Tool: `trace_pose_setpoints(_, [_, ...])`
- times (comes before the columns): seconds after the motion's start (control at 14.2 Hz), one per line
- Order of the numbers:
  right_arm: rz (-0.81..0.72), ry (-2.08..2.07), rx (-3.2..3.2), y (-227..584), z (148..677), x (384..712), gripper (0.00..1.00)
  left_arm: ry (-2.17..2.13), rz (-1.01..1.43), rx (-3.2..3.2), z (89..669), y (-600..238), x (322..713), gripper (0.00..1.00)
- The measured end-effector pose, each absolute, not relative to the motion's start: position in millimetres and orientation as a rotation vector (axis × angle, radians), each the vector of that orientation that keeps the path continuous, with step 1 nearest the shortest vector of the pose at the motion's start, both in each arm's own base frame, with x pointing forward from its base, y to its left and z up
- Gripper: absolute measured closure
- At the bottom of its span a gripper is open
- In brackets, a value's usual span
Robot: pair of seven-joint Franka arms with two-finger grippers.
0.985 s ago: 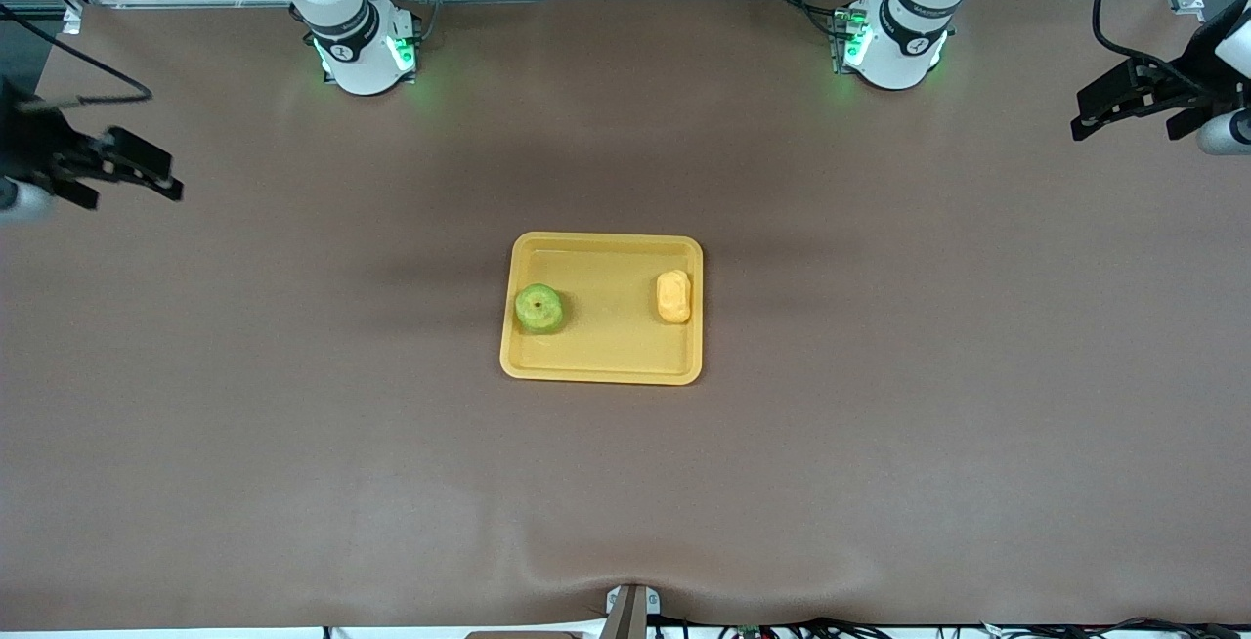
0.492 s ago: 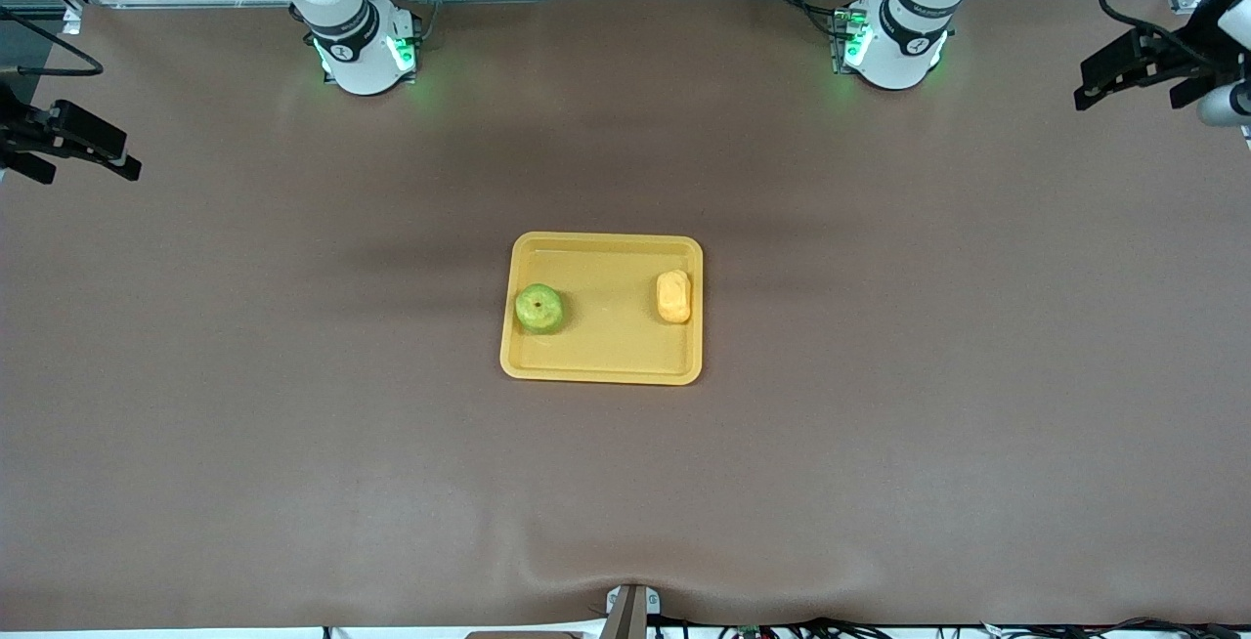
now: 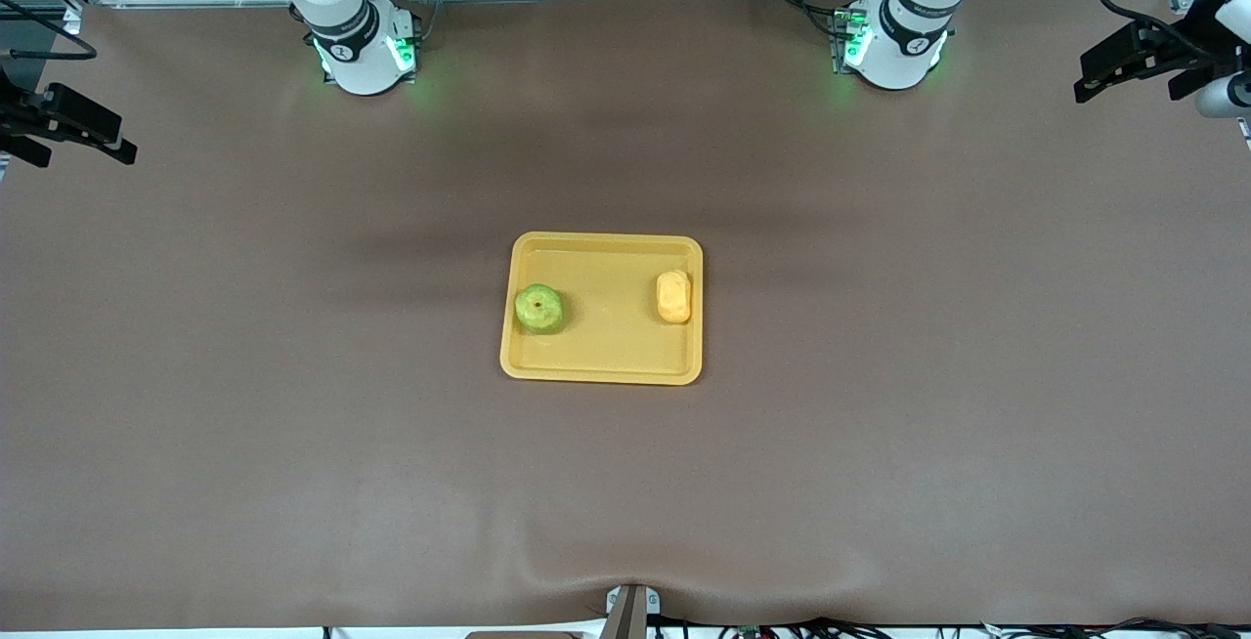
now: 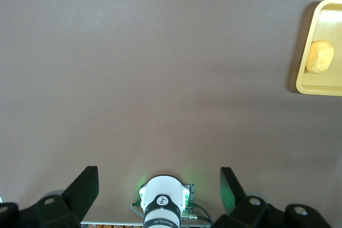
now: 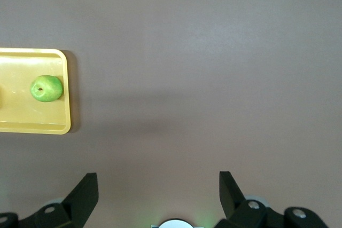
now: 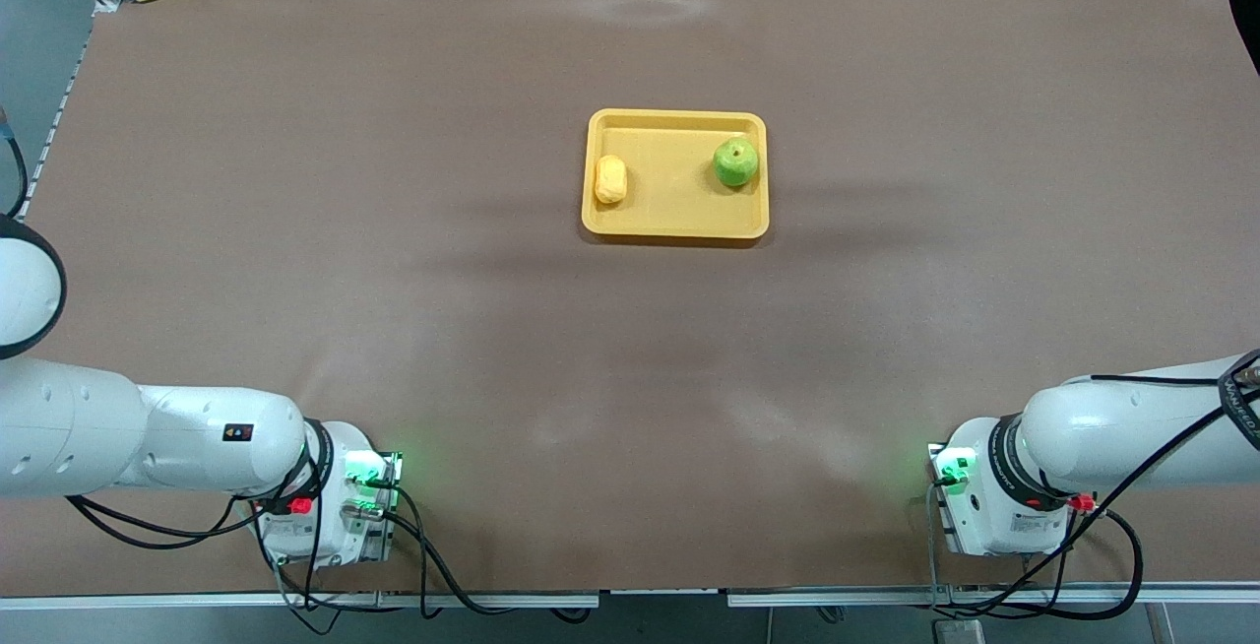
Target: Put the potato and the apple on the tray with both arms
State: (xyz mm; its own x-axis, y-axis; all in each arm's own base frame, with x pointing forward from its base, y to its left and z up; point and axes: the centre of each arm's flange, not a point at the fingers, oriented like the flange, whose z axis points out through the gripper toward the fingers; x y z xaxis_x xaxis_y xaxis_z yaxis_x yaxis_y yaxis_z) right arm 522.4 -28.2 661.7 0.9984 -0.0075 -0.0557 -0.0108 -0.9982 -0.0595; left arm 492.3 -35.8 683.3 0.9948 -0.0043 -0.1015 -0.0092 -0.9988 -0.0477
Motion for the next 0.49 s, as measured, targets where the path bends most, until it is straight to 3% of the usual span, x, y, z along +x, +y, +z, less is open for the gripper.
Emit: trace_pose_setpoints(0.49, [0.105, 0.014, -3.082, -28.1, 661.8, 519.9, 0.0, 0.021, 0.157, -3.089, 679.1, -39.2, 496.7, 0.0])
